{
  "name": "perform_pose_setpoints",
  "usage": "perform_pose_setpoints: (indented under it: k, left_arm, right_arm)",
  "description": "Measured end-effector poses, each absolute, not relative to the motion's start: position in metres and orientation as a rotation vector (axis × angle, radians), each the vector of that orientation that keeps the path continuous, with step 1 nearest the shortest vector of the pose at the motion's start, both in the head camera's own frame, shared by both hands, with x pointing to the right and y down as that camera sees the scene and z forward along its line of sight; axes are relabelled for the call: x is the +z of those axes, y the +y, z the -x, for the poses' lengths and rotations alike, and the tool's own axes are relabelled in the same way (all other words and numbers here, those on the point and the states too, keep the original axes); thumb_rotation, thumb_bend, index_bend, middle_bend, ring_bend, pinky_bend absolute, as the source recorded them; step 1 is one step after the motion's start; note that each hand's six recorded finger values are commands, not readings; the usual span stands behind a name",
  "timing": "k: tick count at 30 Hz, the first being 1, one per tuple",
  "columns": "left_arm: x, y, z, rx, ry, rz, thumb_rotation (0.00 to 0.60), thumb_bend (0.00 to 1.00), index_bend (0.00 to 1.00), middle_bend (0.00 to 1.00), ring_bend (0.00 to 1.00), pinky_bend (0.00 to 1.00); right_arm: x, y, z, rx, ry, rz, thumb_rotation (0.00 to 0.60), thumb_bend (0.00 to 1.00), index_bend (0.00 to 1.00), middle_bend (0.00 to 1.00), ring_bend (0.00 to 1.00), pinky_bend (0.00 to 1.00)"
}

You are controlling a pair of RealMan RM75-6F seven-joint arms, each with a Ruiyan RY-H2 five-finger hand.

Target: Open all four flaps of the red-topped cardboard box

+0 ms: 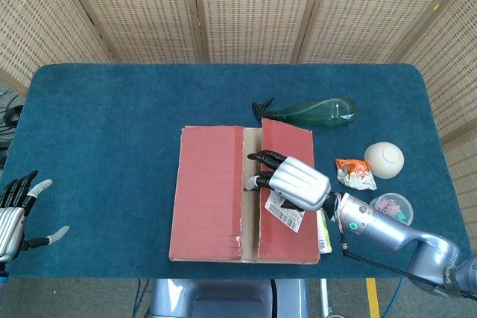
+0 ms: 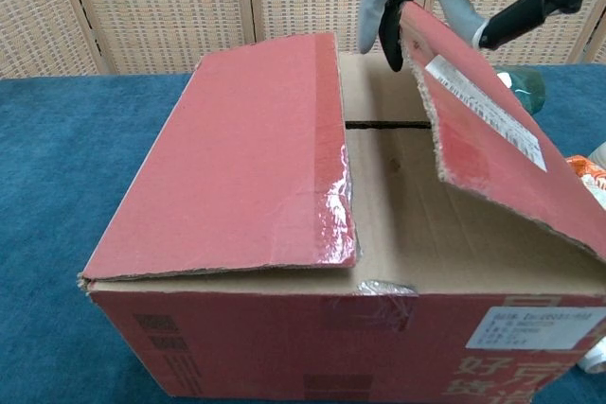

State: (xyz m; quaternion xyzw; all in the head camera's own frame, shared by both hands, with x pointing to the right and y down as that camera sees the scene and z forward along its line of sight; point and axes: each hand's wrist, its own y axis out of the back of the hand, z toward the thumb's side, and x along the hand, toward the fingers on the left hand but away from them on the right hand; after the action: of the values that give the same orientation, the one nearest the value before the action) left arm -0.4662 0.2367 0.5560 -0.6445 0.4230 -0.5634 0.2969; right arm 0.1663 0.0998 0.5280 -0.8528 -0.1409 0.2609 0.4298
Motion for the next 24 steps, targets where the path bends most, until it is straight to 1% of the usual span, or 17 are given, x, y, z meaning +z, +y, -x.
perform_pose_setpoints:
  k: [9, 24]
  left_arm:
    - [0.556, 0.233, 0.462, -1.479, 1.116, 1.718, 0.398, 0.17, 0.15, 0.0, 0.0, 0.0]
    - [0.555, 0.229, 0.456, -1.466, 1.099, 1.716, 0.398, 0.17, 0.15, 0.0, 0.0, 0.0]
  right_arm:
    - [0.506, 0.087, -0.183, 0.681, -0.385, 2.047, 0.6, 1.0, 0.33, 0.45, 0.1, 0.12]
    - [0.489, 0.072, -0.223, 0.806, -0.42, 1.936, 0.6, 1.0, 0.33, 0.45, 0.1, 0.13]
